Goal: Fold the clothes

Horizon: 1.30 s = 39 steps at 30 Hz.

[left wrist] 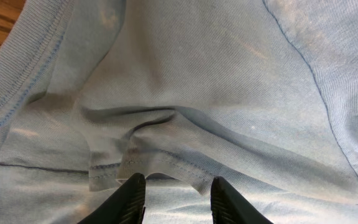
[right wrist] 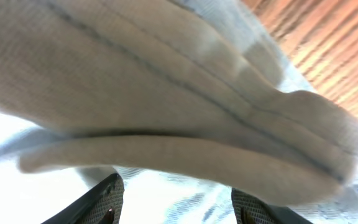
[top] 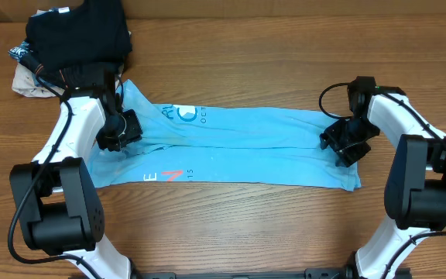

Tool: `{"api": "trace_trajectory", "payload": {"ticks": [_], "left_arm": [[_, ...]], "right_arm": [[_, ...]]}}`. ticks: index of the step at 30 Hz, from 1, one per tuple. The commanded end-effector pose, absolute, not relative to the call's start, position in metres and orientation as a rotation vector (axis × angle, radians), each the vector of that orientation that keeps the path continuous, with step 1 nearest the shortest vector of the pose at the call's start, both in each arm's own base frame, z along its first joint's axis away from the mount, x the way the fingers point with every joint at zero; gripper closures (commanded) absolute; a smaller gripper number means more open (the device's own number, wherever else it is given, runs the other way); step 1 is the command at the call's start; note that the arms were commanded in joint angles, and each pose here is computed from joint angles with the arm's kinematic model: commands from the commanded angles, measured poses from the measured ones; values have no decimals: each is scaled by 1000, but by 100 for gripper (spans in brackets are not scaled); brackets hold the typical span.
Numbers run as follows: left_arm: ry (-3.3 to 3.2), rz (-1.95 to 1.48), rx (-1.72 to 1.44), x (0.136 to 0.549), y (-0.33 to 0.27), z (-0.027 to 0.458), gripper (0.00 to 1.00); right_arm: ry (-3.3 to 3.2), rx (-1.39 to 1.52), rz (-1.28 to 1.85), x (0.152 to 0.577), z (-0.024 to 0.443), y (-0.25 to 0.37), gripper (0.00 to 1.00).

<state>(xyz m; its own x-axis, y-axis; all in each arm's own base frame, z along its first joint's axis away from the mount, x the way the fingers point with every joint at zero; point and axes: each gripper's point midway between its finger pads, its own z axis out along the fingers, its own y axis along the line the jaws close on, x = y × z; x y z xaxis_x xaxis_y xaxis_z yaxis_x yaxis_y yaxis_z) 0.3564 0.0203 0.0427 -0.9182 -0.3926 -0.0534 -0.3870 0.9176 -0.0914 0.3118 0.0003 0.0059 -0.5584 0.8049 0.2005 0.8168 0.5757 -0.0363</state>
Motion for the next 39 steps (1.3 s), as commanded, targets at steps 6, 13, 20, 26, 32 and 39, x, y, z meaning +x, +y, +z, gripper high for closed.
{"api": "trace_trajectory", "payload": {"ticks": [6,13,20,26,32,39], "left_arm": [[3016,-132,-579,354,16,43,61],[3015,-133,-579,354,16,43,61],[3009,-134,-578,355,16,43,61],[3010,-134,-578,355,16,43,61],[3019,-132,-580,353,16,43,61],[3018,-132,-580,353,16,43,61]], "right_arm": [[-2712,-1425,5,328,33,-19,40],[-2704,-1466,-159,341,47,-4,37],[-2701,-1442,-252,347,46,16,36],[-2694,-1471,-205,346,44,36,36],[-2656,-1600,-91,342,43,44,36],[-2656,-1651,-44,344,42,39,40]]}}
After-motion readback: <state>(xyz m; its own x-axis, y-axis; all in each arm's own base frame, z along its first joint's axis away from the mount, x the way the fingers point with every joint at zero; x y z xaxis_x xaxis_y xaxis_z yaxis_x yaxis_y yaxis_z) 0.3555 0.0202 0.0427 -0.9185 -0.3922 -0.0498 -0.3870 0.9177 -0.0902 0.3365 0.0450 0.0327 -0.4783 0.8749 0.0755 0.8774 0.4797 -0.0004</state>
